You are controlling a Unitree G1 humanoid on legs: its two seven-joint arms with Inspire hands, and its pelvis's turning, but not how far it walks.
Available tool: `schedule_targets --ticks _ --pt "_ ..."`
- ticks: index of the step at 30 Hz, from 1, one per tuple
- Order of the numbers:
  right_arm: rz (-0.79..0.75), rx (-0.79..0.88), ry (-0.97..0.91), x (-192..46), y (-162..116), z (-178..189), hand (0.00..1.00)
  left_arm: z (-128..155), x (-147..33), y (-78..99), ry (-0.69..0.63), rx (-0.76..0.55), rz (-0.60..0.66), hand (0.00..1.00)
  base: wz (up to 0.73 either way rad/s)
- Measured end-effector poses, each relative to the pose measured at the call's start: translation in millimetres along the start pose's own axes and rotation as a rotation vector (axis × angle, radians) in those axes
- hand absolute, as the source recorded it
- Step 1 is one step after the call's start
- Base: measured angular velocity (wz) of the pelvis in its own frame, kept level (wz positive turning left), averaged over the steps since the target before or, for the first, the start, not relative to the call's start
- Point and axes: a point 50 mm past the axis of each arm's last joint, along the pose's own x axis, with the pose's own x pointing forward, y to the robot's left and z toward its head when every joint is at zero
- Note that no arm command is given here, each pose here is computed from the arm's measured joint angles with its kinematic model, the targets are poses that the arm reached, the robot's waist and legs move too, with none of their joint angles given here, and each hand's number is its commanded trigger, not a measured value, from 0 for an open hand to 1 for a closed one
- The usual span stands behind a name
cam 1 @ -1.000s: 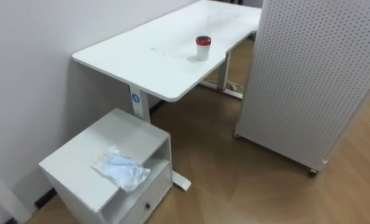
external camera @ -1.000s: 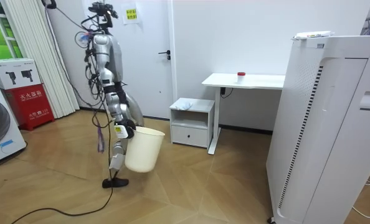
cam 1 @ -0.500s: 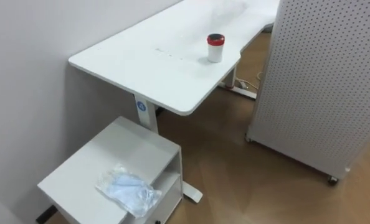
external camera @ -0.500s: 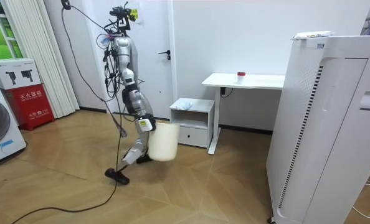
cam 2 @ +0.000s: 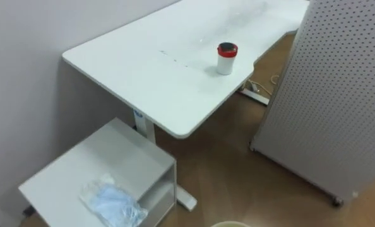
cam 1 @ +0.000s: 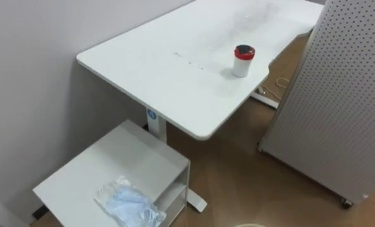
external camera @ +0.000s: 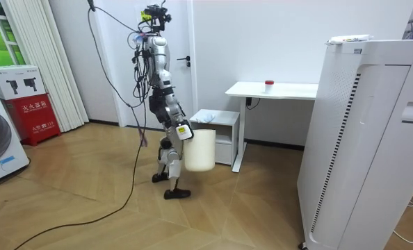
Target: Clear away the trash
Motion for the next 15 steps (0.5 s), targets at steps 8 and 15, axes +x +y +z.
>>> schedule_targets --ticks 8,15 --pt "0.066 -0.141 -0.028 4 14 15 1.00 78 6.2 9.4 -0.324 0.001 0.112 0.00 0.05" --pt "0.104 -0.212 -0.061 7 26 30 1.00 119 4.2 15.3 -0.474 0.002 0.235 0.00 -0.03"
